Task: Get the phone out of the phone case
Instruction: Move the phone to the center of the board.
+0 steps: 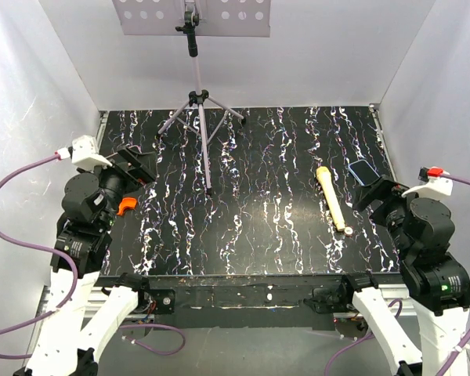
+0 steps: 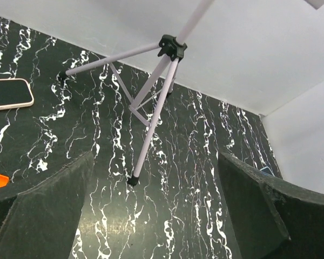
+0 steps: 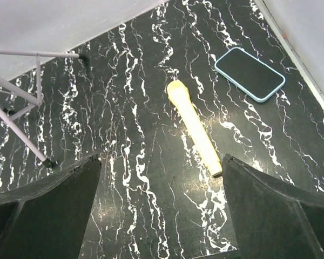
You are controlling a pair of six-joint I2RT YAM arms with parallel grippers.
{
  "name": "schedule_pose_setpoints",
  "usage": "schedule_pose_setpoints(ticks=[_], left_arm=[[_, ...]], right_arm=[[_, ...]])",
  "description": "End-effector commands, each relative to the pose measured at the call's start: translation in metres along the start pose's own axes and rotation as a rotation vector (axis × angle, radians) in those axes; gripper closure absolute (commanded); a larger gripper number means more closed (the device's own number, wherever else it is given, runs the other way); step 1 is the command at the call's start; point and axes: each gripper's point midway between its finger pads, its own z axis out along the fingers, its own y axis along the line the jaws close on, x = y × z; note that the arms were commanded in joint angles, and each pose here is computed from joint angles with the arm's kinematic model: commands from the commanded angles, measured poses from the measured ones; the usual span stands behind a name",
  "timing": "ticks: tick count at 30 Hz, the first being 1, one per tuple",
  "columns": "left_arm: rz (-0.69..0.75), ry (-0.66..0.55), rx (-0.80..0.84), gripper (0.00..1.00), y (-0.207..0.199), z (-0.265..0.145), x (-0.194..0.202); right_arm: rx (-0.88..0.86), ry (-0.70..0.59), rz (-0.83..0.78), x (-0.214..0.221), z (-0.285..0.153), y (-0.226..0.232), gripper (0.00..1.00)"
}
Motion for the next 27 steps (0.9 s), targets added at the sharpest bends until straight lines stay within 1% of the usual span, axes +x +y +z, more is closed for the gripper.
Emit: schedule_pose_setpoints(ticks=[1, 3, 6, 7, 9, 11, 15, 18, 22, 23, 27], left_arm=[[0.019, 0.062, 0.04, 0.0, -0.009, 0.002, 0.006], [0.022, 0.102, 0.053, 0.0, -0.01, 0.006, 0.015], [0.024, 0.156, 0.07, 0.0, -0.013, 0.01, 0.027], [0.024, 0.19, 0.1, 0.0, -0.017, 0.01, 0.035], [0.018, 0.24, 0.133, 0.01, -0.021, 0.009, 0.047], [0.003, 0.294, 0.157, 0.01, -0.023, 0.008, 0.062], [-0.063, 0.381, 0.211, 0.0, -0.027, 0.003, 0.089], [-0.09, 0.438, 0.272, 0.0, -0.034, -0.004, 0.104], [-0.095, 0.477, 0.349, 0.0, -0.044, -0.02, 0.11], [-0.098, 0.474, 0.37, 0.01, -0.048, -0.025, 0.108], [-0.101, 0.437, 0.437, 0.0, -0.058, -0.037, 0.098]], right_arm=[[0.038, 0.027, 0.002, 0.008, 0.02, -0.002, 0.02], [0.008, 0.063, -0.01, 0.018, 0.032, 0.005, 0.02], [-0.069, 0.132, -0.07, 0.035, 0.054, 0.02, 0.02], [-0.081, 0.148, -0.095, 0.04, 0.062, 0.023, 0.02], [-0.042, 0.21, -0.123, 0.057, 0.087, 0.018, 0.02], [-0.003, 0.244, -0.164, 0.066, 0.11, 0.014, 0.02], [0.15, 0.306, -0.249, 0.069, 0.159, -0.006, 0.02], [0.203, 0.371, -0.216, 0.071, 0.202, -0.015, 0.02], [0.263, 0.399, -0.14, 0.066, 0.25, -0.039, 0.02], [0.295, 0.383, -0.106, 0.056, 0.258, -0.057, 0.03], [0.433, 0.348, -0.052, 0.041, 0.28, -0.109, 0.04]])
